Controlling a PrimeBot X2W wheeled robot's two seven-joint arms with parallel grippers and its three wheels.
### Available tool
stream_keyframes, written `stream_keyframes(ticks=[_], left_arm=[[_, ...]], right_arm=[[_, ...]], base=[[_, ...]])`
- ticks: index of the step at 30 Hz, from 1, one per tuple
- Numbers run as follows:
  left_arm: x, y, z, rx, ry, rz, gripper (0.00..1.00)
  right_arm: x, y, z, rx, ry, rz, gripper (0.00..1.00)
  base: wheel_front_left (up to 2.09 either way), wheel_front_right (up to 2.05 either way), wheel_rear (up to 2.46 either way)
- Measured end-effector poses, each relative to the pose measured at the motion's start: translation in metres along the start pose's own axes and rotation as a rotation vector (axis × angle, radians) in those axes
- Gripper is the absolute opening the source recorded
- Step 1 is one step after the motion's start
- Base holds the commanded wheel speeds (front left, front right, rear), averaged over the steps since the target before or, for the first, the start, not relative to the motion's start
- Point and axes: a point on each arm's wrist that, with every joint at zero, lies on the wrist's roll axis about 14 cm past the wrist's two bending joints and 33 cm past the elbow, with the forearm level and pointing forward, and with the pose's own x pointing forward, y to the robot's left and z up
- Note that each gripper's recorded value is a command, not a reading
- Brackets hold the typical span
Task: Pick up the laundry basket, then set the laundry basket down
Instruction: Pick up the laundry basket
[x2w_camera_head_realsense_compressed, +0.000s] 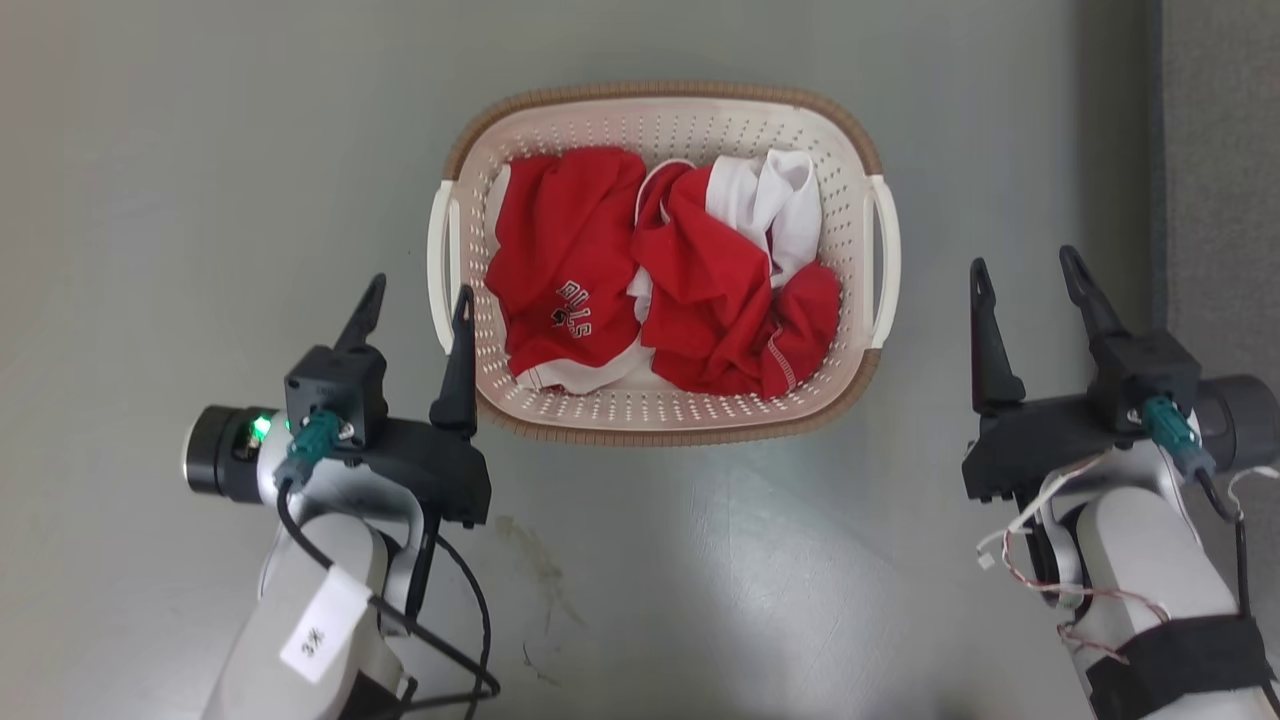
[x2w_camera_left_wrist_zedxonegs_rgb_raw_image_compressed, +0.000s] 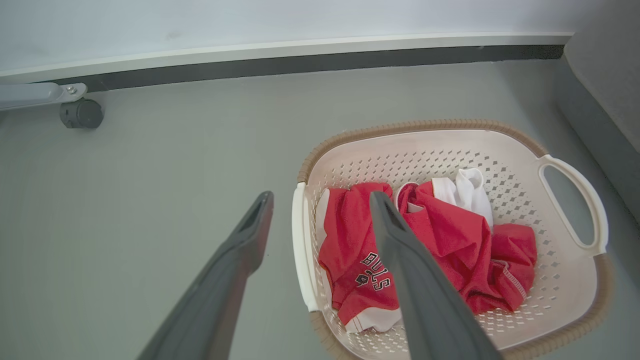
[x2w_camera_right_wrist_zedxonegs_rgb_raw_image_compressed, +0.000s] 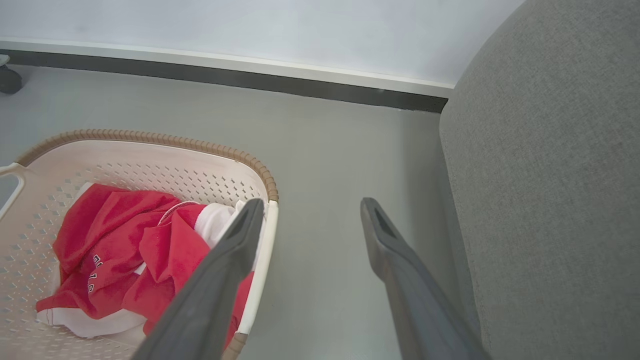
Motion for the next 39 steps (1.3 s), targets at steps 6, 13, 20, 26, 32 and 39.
stream_keyframes(ticks=[6,13,20,26,32,39], left_arm=[[0.013,0.005,-0.013,0.004,0.04,-0.004,1.0],[0.027,0.008,-0.028,0.012,0.091,-0.013,1.0],[0.04,0.01,-0.045,0.024,0.145,-0.027,1.0],[0.044,0.014,-0.056,0.034,0.179,-0.032,1.0],[0.048,0.018,-0.062,0.026,0.196,-0.032,1.0],[0.05,0.017,-0.073,0.022,0.227,-0.042,1.0]], right_arm=[[0.015,0.002,-0.011,-0.005,0.031,0.009,1.0],[0.032,0.005,-0.025,-0.019,0.066,0.028,1.0],[0.045,0.01,-0.047,-0.031,0.124,0.049,1.0],[0.052,0.022,-0.061,-0.027,0.157,0.078,1.0],[0.059,0.034,-0.072,-0.029,0.18,0.109,1.0],[0.064,0.038,-0.082,-0.037,0.203,0.12,1.0]], base=[[0.0,0.0,0.0],[0.0,0.0,0.0],[0.0,0.0,0.0],[0.0,0.0,0.0],[0.0,0.0,0.0],[0.0,0.0,0.0]])
